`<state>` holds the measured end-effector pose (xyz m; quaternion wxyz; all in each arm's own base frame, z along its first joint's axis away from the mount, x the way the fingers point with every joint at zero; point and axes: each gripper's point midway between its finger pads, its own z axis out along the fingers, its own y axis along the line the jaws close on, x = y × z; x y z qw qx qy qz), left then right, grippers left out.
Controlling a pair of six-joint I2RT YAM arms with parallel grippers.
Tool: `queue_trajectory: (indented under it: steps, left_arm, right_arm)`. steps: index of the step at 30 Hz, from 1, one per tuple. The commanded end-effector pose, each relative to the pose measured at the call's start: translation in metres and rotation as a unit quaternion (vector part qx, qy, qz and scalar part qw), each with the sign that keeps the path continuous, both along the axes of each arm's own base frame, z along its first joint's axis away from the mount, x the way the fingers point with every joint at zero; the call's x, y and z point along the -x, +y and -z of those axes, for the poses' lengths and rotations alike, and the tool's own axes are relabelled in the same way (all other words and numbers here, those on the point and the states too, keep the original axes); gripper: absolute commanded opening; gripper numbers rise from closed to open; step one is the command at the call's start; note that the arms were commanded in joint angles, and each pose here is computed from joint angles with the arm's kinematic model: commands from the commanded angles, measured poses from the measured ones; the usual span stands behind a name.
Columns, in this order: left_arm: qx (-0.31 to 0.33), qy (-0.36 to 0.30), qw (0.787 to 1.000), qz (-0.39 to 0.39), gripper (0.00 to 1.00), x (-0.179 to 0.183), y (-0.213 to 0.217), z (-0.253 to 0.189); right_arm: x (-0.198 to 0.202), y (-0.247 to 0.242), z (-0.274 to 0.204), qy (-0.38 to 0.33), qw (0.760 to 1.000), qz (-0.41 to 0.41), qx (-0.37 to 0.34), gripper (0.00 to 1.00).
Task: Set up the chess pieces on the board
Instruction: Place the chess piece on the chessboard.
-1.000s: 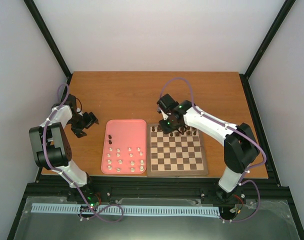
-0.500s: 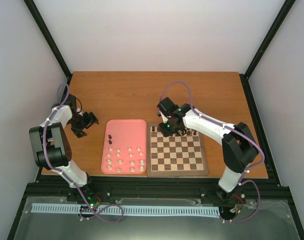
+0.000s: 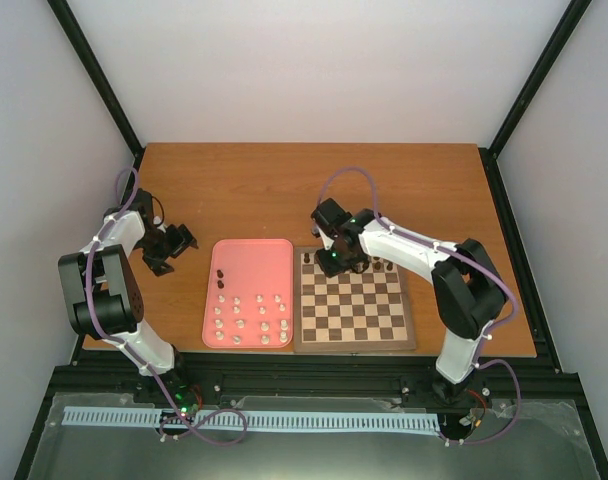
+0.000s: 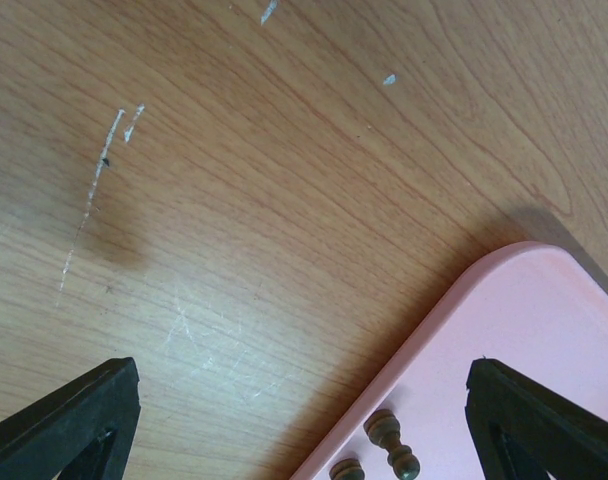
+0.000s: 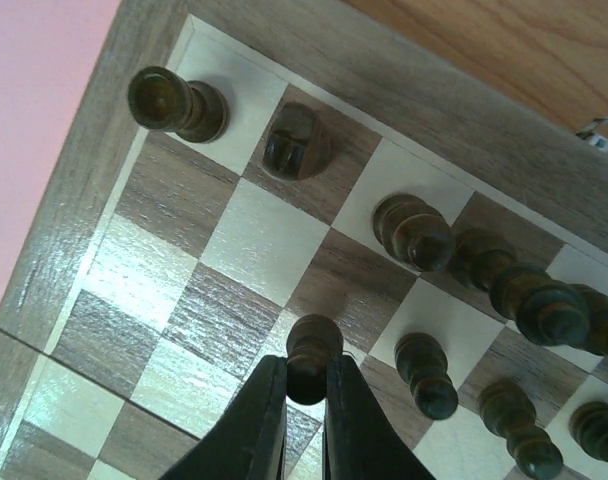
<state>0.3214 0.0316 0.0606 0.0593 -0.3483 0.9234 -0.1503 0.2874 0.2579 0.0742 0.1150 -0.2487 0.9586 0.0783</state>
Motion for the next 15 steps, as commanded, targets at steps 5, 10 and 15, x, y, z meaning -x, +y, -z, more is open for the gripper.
queue_trajectory:
  steps: [5, 10, 15]
  left_arm:
    - [0.004, -0.012, 1.000, 0.001, 1.00, -0.004, -0.002, -0.003]
    - [0.005, -0.010, 1.000, 0.001, 1.00, -0.004, -0.002, -0.002]
    - [0.005, -0.010, 1.000, 0.001, 1.00, -0.005, -0.002, -0.002]
  right_arm:
    - [-0.005, 0.000, 0.015, 0.004, 1.000, 0.013, 0.012, 0.04]
    - [-0.010, -0.001, 0.013, -0.005, 1.000, 0.016, 0.018, 0.05]
    - [-0.014, -0.001, 0.013, -0.014, 0.999, 0.021, 0.020, 0.05]
